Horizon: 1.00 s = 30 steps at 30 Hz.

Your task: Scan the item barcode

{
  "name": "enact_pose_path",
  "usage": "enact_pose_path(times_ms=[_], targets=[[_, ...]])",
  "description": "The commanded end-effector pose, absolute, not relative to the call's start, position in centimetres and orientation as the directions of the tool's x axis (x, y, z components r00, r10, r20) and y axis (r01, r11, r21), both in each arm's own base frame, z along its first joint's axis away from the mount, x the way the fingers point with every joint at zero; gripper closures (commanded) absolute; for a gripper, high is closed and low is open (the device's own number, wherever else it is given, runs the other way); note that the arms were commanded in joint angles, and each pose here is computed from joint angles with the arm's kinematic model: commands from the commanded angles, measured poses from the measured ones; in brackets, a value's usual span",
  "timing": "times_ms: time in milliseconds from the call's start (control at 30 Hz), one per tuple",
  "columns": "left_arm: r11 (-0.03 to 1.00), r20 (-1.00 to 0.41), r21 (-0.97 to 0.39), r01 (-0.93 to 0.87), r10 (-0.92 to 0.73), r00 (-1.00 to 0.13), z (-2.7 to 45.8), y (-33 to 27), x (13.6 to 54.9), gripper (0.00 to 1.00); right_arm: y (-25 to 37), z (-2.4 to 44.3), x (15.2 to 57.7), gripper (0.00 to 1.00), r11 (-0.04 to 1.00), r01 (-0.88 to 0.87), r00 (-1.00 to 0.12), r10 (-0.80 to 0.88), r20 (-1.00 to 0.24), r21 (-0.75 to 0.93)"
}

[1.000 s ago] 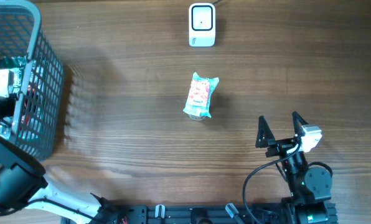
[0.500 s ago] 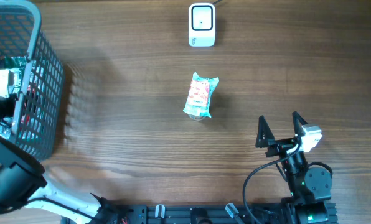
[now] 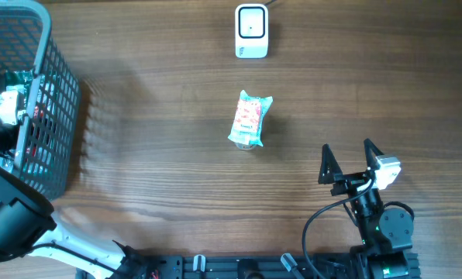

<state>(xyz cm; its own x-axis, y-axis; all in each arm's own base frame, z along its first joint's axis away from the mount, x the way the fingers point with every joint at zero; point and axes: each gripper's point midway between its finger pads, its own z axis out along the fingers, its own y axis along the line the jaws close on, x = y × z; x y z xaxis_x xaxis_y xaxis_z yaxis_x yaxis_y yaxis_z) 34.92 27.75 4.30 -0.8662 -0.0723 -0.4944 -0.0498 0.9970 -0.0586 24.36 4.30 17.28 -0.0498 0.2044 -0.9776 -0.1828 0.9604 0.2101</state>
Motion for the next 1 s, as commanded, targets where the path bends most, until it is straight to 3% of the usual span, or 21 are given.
enact_pose_path(times_ms=[0, 633, 967], targets=[[0.999, -0.485, -0.041, -0.030, -0.046, -0.873, 4.1, 27.8, 35.2, 0.00, 4.2, 17.4, 24.3, 0.00, 0.961, -0.182, -0.042, 0.204, -0.978, 0.209], [0.997, -0.410, -0.057, -0.049, -0.068, -0.910, 0.0, 27.6, 34.0, 0.00, 4.2, 17.4, 24.3, 0.00, 0.961, -0.182, -0.042, 0.204, -0.978, 0.208], [0.998, -0.380, -0.025, -0.063, -0.068, -0.923, -0.5, 28.2, 33.5, 0.22, 4.2, 17.4, 24.3, 0.00, 0.961, -0.182, -0.042, 0.204, -0.978, 0.209]])
